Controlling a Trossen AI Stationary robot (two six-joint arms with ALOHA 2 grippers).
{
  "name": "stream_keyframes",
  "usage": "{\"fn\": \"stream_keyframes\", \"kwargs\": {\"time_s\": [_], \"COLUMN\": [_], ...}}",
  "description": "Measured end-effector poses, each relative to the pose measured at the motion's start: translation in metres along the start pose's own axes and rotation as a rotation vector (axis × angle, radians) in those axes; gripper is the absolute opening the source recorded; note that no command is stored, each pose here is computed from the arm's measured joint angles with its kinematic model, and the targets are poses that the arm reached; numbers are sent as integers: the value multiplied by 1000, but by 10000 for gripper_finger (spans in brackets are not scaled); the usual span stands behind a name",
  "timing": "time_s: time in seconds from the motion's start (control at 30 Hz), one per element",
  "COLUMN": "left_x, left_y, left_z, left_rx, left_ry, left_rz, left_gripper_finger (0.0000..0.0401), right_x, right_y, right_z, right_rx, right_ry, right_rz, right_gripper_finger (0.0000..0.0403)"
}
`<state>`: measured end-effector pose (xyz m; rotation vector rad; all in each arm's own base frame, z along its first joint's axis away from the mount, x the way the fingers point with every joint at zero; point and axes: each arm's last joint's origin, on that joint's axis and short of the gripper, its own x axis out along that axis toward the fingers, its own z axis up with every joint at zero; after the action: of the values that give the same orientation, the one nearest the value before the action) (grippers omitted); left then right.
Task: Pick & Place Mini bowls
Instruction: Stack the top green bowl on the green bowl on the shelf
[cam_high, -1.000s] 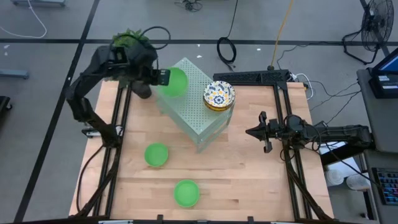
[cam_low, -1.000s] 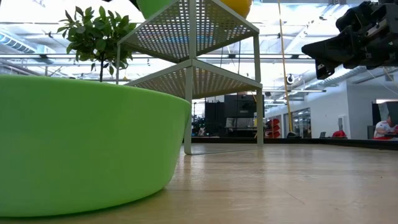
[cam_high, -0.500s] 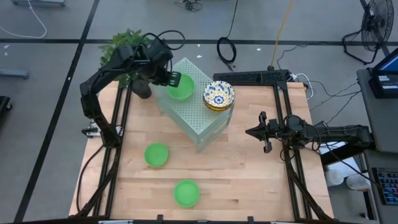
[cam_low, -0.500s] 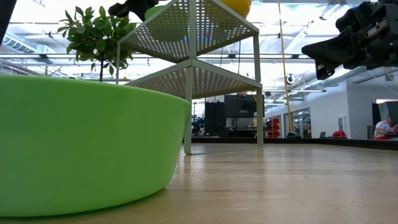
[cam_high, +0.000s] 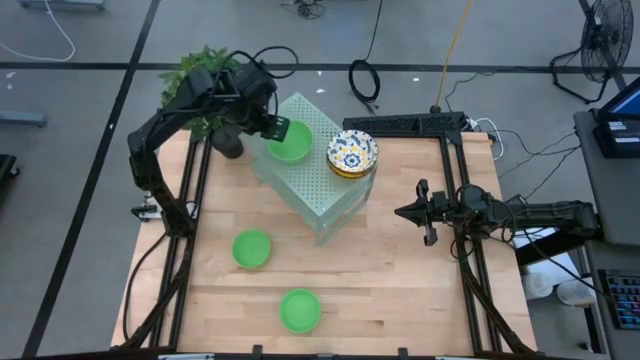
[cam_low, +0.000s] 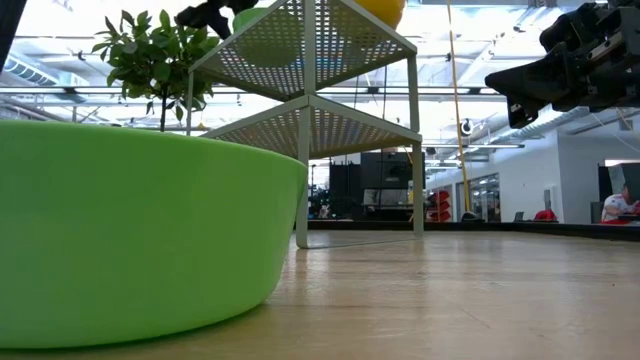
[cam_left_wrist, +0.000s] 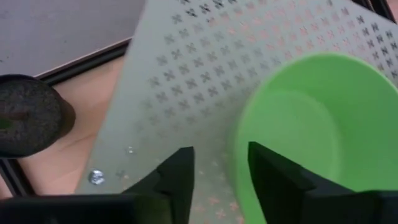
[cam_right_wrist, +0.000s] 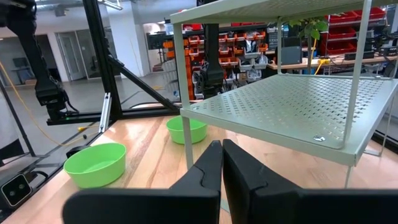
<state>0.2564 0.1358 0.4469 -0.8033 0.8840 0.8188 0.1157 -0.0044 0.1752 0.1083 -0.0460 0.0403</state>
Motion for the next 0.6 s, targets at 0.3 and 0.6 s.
{"fn": "stream_keyframes", "kwargs": {"time_s": [0.3, 0.6], "left_x": [-31, -93], "left_y": [15, 17], "left_z": [-5, -54], "left_rx": [-14, 133], "left_ry": [-64, -147], "left_rz": [-82, -245], "left_gripper_finger": [207, 193], "right_x": [0, 0], "right_y": [0, 0], "right_z": [-1, -3], "right_rx": [1, 20], "right_ry": [13, 30], "right_rz": [-2, -4], "right_gripper_finger": [0, 0]}}
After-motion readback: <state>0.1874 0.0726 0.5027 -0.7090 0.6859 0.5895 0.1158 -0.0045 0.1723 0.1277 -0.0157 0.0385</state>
